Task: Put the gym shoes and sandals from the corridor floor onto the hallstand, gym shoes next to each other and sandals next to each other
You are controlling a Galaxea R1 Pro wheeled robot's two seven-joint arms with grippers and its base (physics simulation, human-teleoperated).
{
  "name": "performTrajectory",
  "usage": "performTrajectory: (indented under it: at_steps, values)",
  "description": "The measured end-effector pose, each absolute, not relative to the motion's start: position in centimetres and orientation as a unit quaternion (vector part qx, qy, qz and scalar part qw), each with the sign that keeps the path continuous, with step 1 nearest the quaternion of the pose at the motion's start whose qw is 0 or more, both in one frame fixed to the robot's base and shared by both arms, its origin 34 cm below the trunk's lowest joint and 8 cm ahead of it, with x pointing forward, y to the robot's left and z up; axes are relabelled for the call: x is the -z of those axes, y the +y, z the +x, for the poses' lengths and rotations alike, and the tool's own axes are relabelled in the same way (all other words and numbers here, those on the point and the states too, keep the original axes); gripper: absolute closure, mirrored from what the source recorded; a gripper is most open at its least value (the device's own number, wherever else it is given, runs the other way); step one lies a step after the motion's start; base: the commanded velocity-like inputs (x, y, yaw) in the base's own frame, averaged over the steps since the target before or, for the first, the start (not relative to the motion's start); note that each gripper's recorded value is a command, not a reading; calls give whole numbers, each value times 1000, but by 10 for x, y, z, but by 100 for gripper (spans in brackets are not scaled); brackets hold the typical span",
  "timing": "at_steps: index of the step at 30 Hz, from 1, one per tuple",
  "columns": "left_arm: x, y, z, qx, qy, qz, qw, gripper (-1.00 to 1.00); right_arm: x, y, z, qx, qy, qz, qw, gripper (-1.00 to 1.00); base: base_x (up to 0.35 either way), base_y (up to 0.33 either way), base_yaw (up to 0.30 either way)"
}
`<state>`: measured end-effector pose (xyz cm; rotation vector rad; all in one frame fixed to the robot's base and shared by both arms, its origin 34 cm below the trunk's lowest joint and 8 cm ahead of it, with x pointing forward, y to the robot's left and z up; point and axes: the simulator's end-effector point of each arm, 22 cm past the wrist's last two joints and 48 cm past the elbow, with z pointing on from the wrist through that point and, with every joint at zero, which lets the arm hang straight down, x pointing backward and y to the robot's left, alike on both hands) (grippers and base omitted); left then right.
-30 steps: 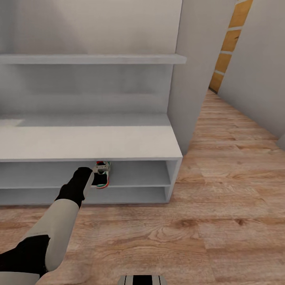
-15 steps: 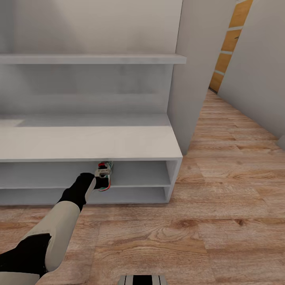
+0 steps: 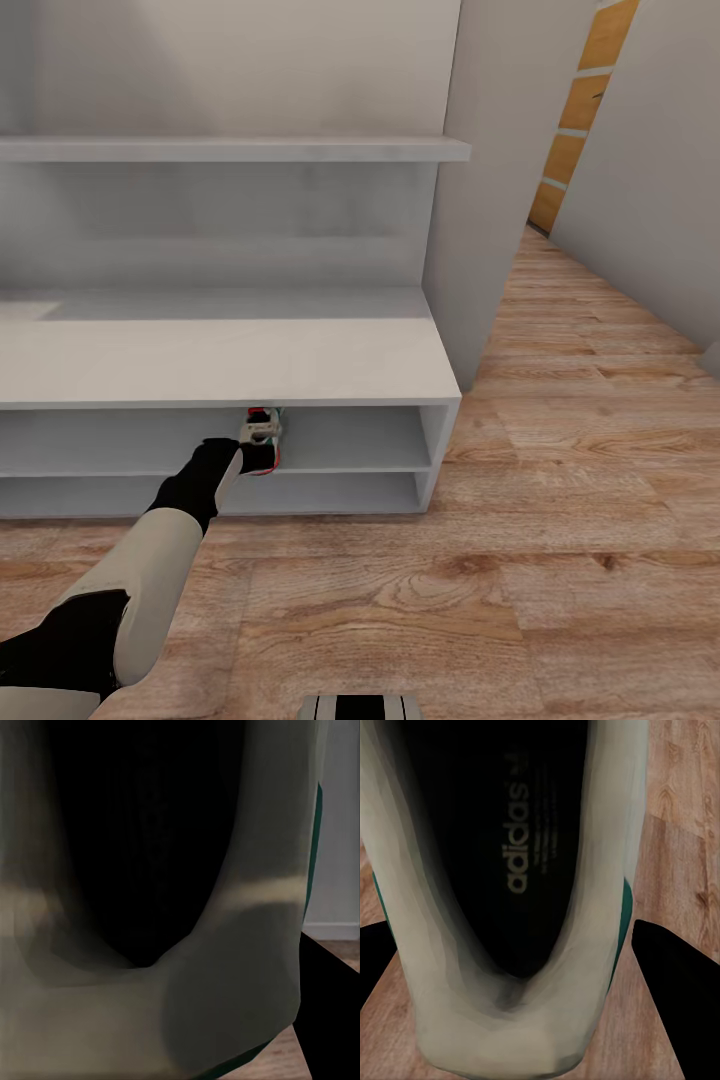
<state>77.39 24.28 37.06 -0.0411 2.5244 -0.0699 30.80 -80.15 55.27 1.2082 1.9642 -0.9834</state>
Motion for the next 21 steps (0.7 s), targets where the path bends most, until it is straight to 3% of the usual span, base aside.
performTrajectory:
  at_steps: [9,16,21]
  values:
    - [-372,243,775,26,952,-15,306,100,-553,-802,308,373,744,458,312,100,2,0,0]
    - [-372,241,775,27,952,-14,306,100,-553,-802,308,373,744,458,313,100,209,0,0]
    - [-371,241,775,27,952,-15,305,100,-553,-801,308,373,744,457,313,100,58,0,0]
